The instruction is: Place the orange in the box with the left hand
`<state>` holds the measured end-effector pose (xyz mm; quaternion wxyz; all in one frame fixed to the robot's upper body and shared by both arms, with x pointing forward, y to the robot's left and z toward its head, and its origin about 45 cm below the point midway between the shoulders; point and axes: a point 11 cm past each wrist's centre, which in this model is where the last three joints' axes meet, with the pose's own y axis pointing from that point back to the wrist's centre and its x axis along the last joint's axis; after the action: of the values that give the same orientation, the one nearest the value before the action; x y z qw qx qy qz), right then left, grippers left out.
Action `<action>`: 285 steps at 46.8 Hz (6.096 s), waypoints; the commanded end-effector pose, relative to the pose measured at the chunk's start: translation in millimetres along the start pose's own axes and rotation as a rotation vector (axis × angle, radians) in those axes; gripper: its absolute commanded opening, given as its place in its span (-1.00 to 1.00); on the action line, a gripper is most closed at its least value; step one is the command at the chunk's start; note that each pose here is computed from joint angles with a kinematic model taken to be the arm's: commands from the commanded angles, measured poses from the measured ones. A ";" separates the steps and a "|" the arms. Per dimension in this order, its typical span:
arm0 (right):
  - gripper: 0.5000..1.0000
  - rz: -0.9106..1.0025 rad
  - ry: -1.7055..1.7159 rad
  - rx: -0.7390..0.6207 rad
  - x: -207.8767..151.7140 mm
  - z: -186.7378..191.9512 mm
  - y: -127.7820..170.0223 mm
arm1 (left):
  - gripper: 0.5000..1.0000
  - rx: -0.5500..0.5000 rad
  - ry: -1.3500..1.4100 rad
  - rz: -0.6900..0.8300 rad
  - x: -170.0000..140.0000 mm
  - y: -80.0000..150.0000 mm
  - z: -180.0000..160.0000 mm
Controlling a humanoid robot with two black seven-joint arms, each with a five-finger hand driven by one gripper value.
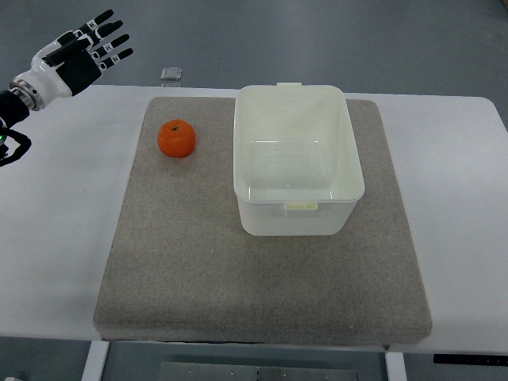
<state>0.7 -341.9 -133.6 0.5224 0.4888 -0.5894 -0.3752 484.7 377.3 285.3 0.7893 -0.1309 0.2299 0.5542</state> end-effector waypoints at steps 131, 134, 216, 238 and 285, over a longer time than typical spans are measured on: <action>0.70 -0.001 0.000 0.000 -0.4 0.0 0.0 | 0.90 0.581 -1.825 -0.404 -64.9 -45.4 -75.5; 0.70 0.000 0.001 0.000 0.1 0.0 0.0 | 0.87 0.565 -1.828 -0.410 -68.8 -48.1 -82.3; 0.70 0.000 0.000 0.000 0.2 0.0 0.0 | -1.00 0.007 -1.917 -0.664 -234.3 -18.6 10.9; 0.70 -0.001 0.000 0.000 -0.4 0.0 0.0 | -1.00 -0.006 -2.020 -0.840 -303.6 -51.5 -76.4; 0.70 -0.001 0.000 0.000 -0.4 0.0 0.0 | 0.99 0.030 -1.912 -0.766 -287.3 -61.8 -81.9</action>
<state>0.7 -341.9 -133.6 0.5225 0.4889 -0.5893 -0.3751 440.3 75.6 346.9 0.7454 0.3307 -0.5693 0.1043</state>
